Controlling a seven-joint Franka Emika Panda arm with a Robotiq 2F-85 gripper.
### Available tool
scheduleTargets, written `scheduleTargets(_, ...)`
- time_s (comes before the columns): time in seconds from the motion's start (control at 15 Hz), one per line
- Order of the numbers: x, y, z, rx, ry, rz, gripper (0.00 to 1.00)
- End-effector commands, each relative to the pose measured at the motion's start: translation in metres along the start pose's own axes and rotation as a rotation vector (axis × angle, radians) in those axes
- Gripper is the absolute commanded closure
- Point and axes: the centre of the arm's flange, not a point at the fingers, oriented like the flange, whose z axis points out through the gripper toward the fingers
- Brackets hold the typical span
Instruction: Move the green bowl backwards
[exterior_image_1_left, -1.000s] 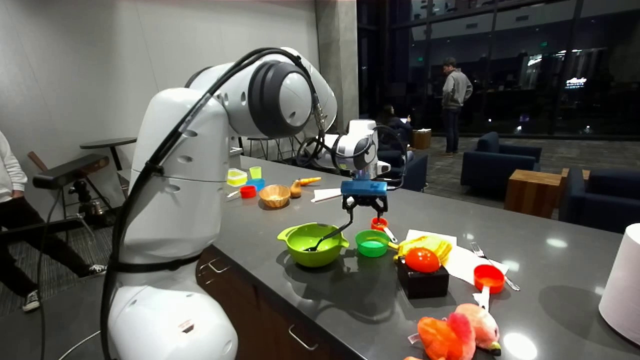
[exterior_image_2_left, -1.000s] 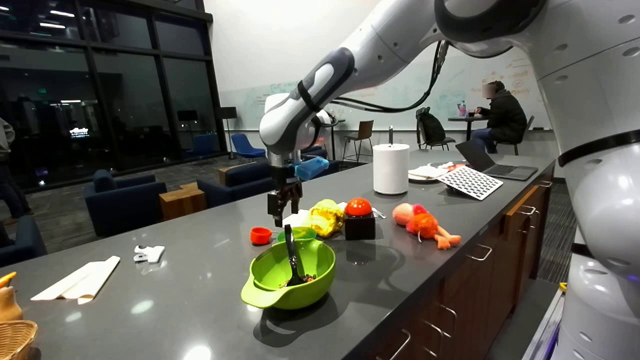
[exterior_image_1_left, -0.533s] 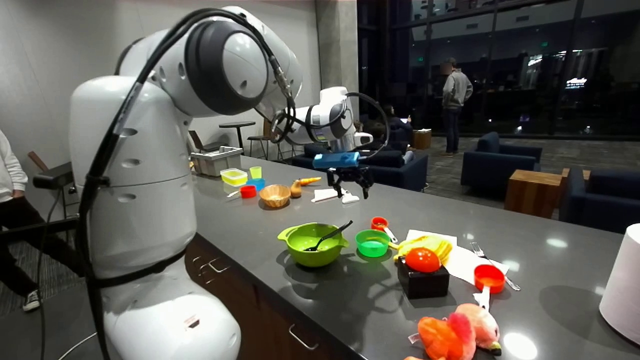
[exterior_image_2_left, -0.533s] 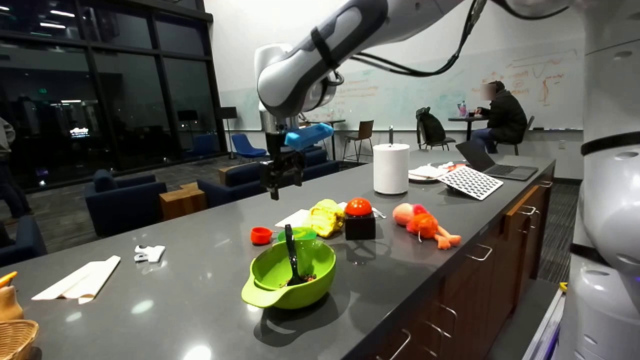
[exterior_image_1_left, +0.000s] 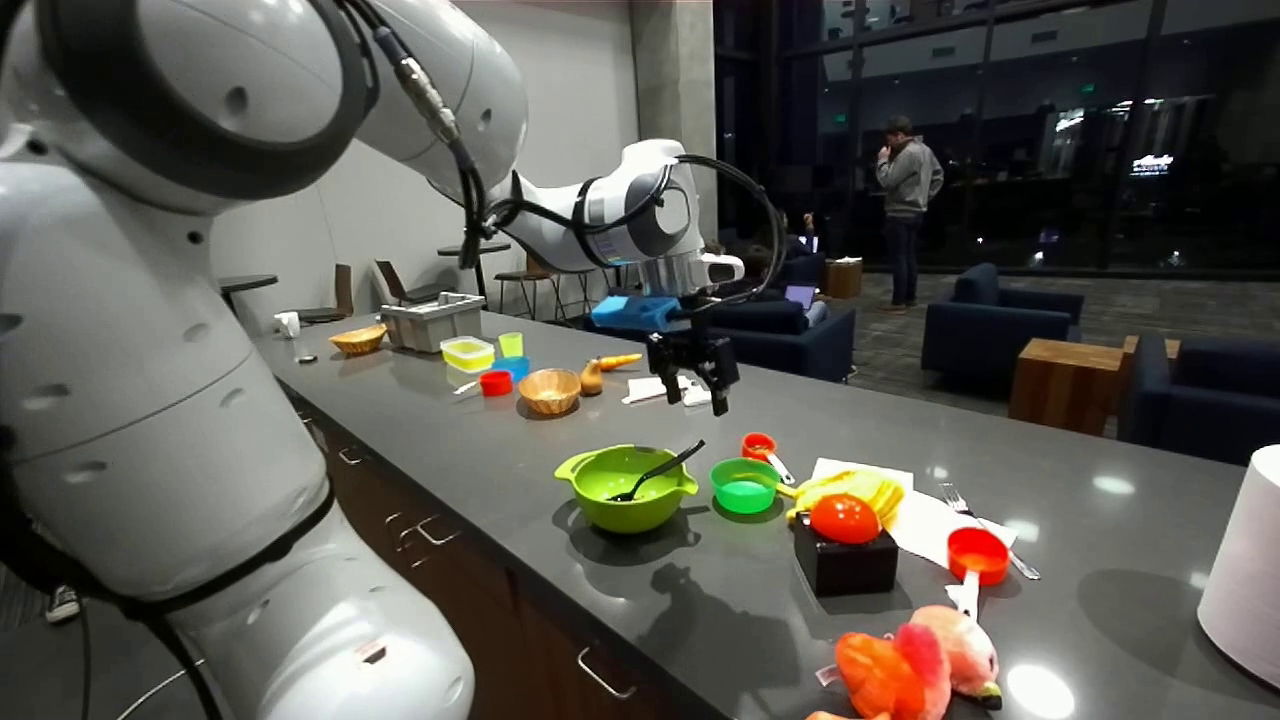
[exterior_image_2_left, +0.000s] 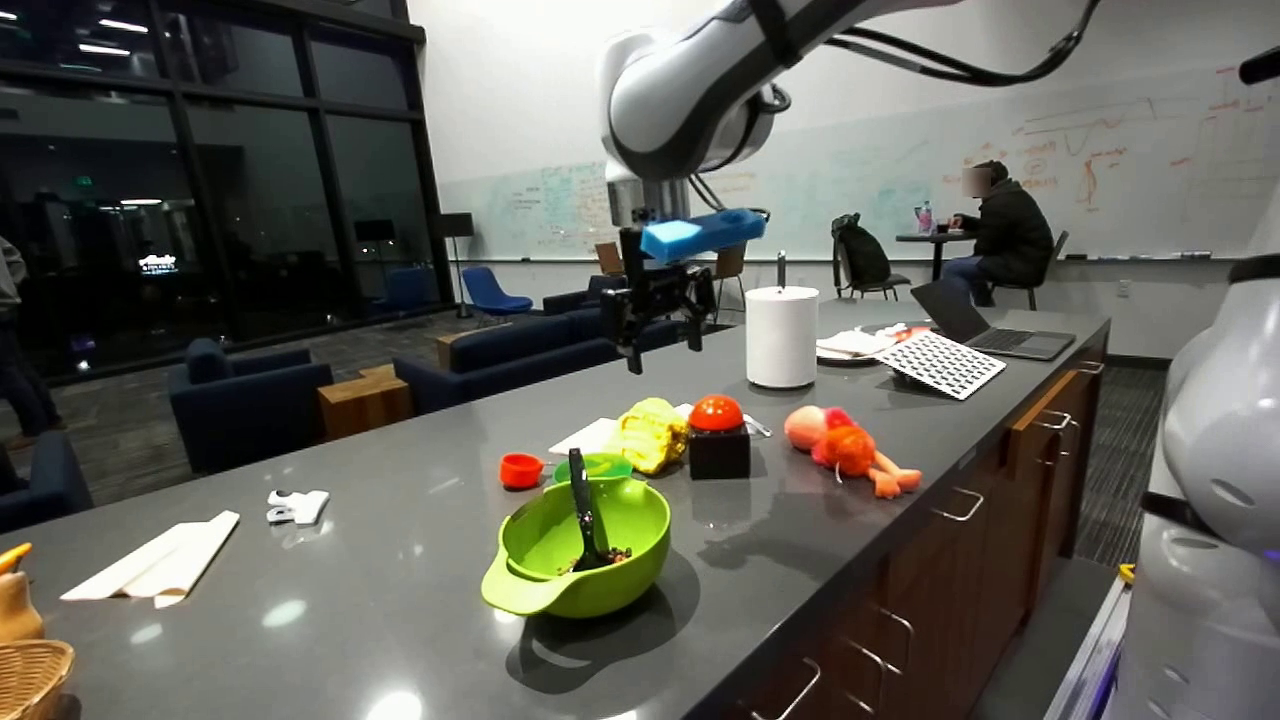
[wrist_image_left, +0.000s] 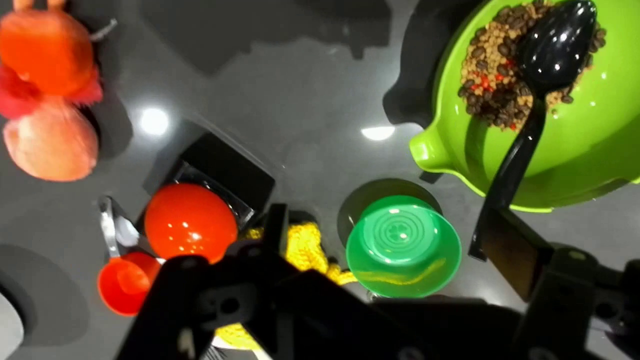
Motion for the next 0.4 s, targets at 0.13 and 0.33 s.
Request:
scheduleTargets(0.13,-0.075,0.044,-0.009,0.032,-0.058,0.074,0.00)
scheduleTargets(0.33,-0.047,0.032,-0.003,0.014,-0.055,0.071,0.00)
